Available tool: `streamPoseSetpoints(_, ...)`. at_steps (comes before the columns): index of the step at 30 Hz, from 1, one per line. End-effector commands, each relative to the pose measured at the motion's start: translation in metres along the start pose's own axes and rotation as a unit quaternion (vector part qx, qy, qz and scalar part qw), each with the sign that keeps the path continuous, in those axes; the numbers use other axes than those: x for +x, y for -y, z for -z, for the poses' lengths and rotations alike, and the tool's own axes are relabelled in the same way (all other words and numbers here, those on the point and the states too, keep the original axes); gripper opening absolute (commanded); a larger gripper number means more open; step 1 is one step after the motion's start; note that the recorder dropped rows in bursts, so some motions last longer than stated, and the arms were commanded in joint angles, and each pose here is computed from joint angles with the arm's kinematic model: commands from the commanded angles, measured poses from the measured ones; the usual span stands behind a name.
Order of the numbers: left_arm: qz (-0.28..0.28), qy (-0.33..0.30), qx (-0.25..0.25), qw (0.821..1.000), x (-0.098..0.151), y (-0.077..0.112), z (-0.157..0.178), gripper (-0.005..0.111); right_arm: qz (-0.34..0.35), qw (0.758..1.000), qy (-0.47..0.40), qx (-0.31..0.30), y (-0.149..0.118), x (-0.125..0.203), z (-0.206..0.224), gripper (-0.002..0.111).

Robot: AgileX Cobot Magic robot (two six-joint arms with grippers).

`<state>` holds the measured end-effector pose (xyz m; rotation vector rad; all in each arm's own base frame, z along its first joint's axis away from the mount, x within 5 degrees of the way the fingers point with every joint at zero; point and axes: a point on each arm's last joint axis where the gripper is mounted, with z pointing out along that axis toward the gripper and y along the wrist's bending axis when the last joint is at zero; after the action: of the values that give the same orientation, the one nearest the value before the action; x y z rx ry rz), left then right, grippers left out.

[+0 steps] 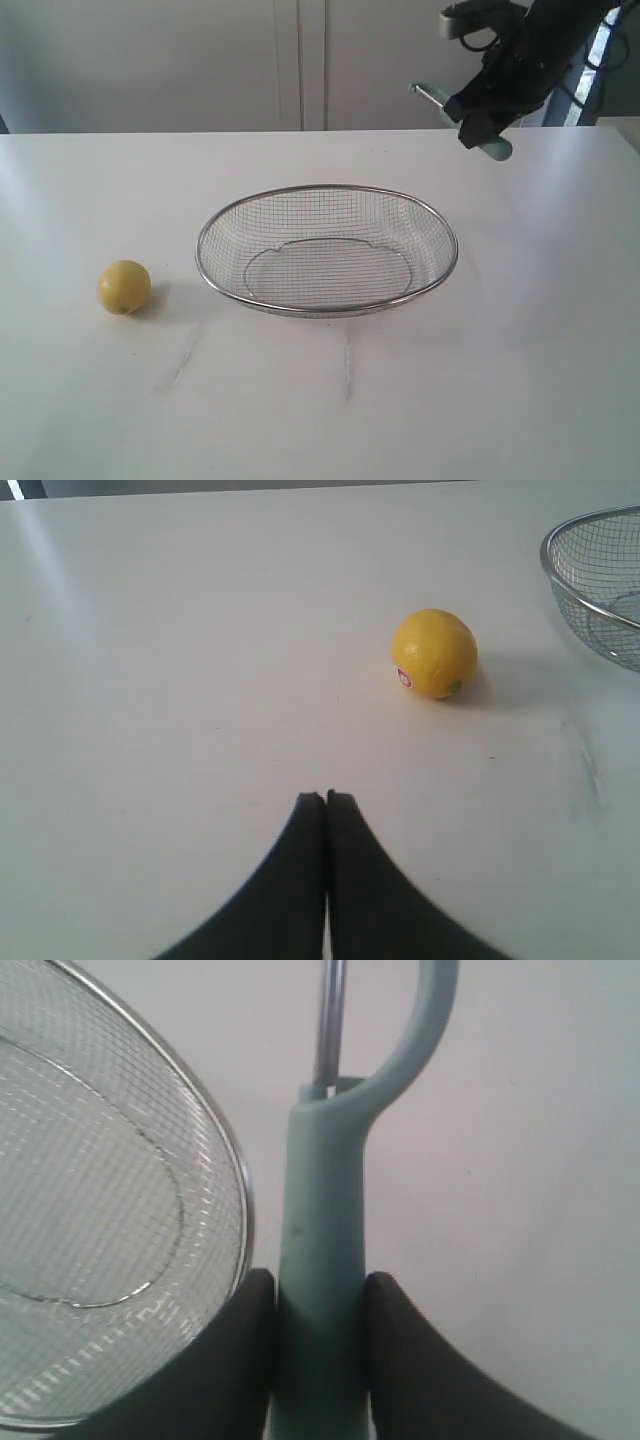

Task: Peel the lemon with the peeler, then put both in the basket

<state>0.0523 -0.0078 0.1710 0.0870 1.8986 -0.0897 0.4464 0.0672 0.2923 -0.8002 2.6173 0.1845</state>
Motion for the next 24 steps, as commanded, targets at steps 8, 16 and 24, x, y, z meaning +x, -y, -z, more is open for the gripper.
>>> streamPoseSetpoints(8, 0.002, 0.000, -0.002, 1.000, 0.002, 0.000, -0.001, 0.000, -0.004, 0.998, 0.024, -0.064, -0.042, 0.034, 0.053, 0.000)
streamPoseSetpoints(16, 0.002, 0.000, -0.002, 1.000, 0.002, 0.000, -0.001, 0.000, -0.002, 0.994, -0.011, -0.113, -0.080, 0.097, 0.064, 0.000)
streamPoseSetpoints(24, 0.002, 0.000, -0.002, 1.000, 0.002, 0.000, -0.001, 0.000, -0.002, 0.989, -0.006, -0.148, -0.091, 0.109, 0.062, 0.000)
